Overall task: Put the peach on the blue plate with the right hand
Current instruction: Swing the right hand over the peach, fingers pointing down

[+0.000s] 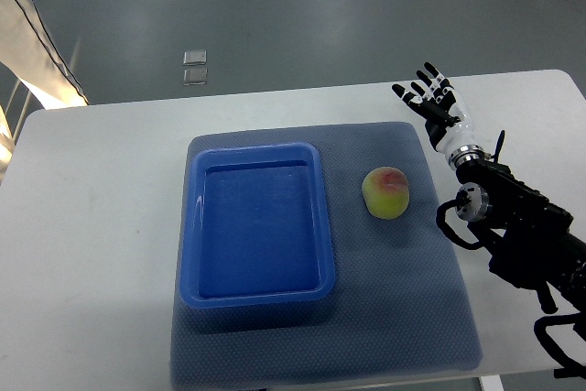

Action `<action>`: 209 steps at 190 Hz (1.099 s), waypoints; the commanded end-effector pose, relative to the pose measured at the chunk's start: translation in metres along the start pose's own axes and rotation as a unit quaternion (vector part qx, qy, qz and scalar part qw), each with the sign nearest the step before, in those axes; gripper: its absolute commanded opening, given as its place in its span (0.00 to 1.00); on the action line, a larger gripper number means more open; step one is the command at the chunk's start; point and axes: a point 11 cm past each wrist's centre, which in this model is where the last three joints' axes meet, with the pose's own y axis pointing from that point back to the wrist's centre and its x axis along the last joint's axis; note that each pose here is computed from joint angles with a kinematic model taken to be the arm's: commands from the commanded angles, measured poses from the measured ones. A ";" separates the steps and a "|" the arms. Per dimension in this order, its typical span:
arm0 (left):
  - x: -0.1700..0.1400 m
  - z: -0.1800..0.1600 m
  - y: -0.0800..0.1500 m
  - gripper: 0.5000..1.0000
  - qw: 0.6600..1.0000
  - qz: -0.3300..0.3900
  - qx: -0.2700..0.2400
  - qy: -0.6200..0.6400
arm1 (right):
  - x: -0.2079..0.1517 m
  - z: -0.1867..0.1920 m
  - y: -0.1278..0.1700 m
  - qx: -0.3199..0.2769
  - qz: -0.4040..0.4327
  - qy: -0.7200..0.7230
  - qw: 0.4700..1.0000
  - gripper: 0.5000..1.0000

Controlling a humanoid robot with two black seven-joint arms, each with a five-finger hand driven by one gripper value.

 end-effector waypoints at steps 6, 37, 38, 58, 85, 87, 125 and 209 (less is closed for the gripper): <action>0.000 0.000 0.000 1.00 1.000 0.000 0.000 0.000 | 0.006 -0.005 0.000 0.003 0.002 0.003 1.000 0.86; 0.000 0.000 0.000 1.00 1.000 0.000 0.000 0.000 | 0.007 -0.010 -0.002 0.006 0.000 0.008 1.000 0.86; 0.000 0.000 0.000 1.00 1.000 0.000 0.000 0.000 | 0.007 -0.010 -0.002 0.006 0.000 0.008 1.000 0.86; 0.000 0.000 0.000 1.00 1.000 0.000 0.000 0.000 | 0.008 -0.012 -0.003 0.009 0.005 0.011 1.000 0.86; 0.000 0.000 0.000 1.00 1.000 0.000 0.000 0.000 | 0.014 -0.018 -0.004 0.013 0.004 0.024 1.000 0.86; 0.000 0.000 0.000 1.00 1.000 0.000 0.000 0.000 | 0.015 -0.019 -0.004 0.013 0.005 0.025 1.000 0.86; -0.001 0.000 0.000 1.00 1.000 -0.001 0.000 0.000 | 0.027 -0.059 -0.012 0.037 -0.021 0.092 0.995 0.86; -0.001 0.002 0.000 1.00 1.000 -0.001 -0.002 0.000 | -0.012 -0.091 -0.018 0.022 -0.190 0.362 0.912 0.86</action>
